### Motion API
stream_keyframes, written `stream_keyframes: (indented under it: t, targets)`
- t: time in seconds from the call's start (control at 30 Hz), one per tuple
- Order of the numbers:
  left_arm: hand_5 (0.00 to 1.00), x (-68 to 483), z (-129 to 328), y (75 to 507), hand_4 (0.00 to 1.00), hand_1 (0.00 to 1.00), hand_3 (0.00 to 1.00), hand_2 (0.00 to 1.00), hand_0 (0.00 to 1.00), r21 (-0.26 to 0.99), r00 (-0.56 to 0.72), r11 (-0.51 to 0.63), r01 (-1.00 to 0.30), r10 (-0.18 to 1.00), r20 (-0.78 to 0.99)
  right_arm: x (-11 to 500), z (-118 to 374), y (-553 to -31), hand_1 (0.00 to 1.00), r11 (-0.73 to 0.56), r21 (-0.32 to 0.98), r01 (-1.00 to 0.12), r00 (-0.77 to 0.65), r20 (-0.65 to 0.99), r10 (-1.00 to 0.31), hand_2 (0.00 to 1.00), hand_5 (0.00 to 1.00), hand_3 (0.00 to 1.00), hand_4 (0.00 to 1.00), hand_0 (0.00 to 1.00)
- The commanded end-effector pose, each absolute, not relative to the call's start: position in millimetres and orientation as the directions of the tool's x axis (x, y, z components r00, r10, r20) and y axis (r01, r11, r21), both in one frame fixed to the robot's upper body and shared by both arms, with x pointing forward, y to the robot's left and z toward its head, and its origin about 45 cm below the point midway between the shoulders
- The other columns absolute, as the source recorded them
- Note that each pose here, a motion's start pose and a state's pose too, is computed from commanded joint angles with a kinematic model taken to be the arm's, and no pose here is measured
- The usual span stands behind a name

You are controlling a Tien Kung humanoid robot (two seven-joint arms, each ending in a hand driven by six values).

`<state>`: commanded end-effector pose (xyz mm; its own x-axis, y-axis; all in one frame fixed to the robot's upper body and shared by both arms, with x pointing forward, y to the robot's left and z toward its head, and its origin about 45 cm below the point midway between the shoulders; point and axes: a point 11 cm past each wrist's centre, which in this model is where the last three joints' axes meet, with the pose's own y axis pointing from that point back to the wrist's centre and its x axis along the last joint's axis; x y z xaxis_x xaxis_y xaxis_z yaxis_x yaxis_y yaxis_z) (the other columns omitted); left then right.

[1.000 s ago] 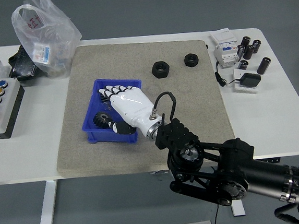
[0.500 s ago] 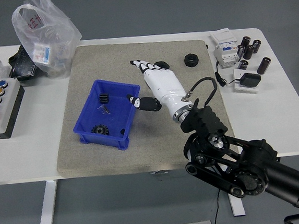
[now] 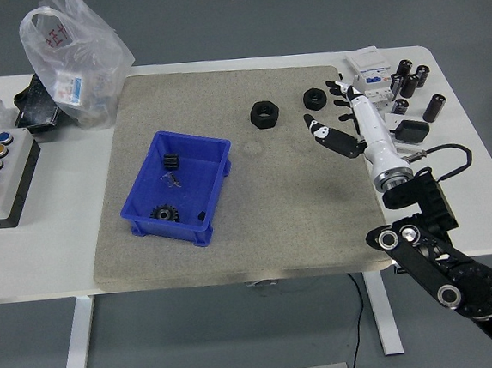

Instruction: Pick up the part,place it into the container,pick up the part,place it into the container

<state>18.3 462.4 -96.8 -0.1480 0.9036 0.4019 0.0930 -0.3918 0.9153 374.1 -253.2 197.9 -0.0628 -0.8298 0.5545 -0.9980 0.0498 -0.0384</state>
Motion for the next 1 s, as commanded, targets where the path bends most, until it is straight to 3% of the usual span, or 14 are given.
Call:
stream_keyframes:
  t: [0.27, 1.0]
  targets:
    - [0.269, 15.2, -96.7, 463.1, 0.624, 0.632, 0.629, 0.602, 0.608, 0.914, -0.146, -0.393, 0.098, 0.903, 0.404, 357.7, 183.4, -293.2, 0.767, 0.145, -0.009, -0.989, -0.135, 0.427, -0.894, 0.818, 0.414, 0.817, 0.761, 0.617]
    - [0.265, 15.0, -94.1, 469.5, 0.626, 0.631, 0.629, 0.602, 0.608, 0.909, -0.132, -0.405, 0.098, 0.900, 0.415, 352.5, 187.5, -316.9, 0.761, 0.206, -0.035, -0.978, -0.203, 0.402, -0.893, 0.808, 0.458, 0.799, 0.771, 0.620]
